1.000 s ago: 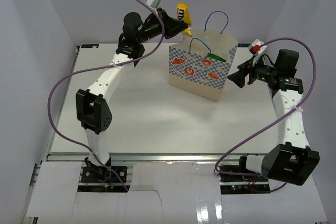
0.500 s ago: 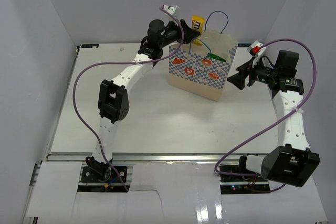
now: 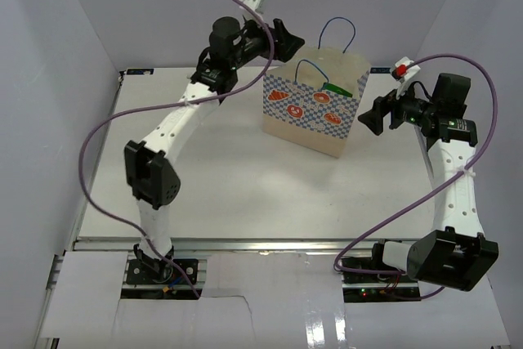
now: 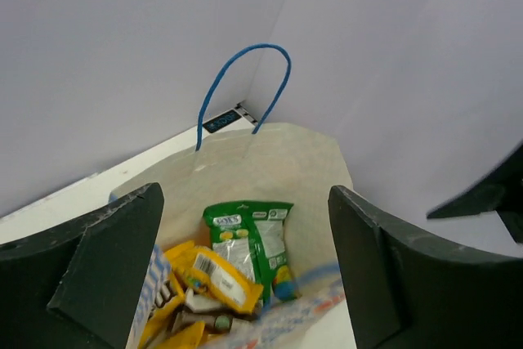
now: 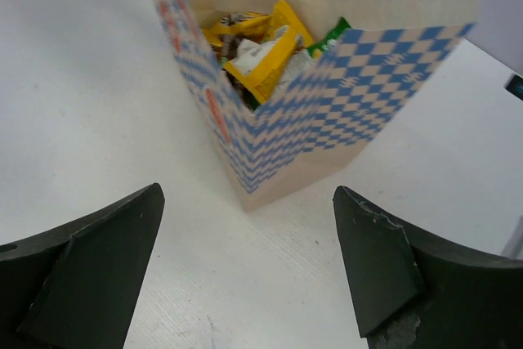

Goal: Place the snacks into the paper bag

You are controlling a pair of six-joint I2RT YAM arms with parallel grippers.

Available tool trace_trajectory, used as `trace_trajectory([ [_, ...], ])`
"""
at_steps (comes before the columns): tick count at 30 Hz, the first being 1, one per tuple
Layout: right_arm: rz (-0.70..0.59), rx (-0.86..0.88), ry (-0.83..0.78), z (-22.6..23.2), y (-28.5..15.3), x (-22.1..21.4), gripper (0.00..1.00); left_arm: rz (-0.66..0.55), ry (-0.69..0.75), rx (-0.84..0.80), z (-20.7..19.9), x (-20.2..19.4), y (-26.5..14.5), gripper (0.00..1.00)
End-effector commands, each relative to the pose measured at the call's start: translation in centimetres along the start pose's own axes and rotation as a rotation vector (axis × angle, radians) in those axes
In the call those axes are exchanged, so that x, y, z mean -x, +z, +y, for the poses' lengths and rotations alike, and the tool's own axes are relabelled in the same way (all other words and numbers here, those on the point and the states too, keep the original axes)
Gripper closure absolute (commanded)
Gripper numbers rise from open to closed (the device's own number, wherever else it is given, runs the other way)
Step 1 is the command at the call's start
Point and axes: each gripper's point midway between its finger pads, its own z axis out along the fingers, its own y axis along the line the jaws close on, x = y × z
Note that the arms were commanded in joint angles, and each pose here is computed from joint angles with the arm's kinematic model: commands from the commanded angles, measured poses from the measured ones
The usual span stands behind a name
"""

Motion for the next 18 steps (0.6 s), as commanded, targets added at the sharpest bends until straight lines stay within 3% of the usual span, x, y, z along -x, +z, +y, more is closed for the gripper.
trace_trajectory([
  [1,0.034,-0.220,0.057,-3.4,-1.4,1.2,0.10,-0.098,0.153,0.082,-3.5,8.5,-8.7,0.07],
  [4,0.059,-0.308,0.111,-4.6,-2.2,0.7,0.10,-0.088,0.180,0.202,-2.9,6.5,-15.7,0.02],
  [9,0.051,-0.379,0.116,-4.6,-3.5,0.8,0.10,-0.070,0.128,0.433,-1.2,0.9,-27.1,0.02],
  [12,0.052,-0.462,0.163,-5.5,-4.2,0.5,0.10,-0.023,0.083,0.544,-0.2,-2.9,-32.0,0.02],
  [18,0.021,-0.582,0.225,-6.3,-5.4,0.2,0.10,0.011,-0.014,0.630,0.0,-7.3,-37.1,0.02],
])
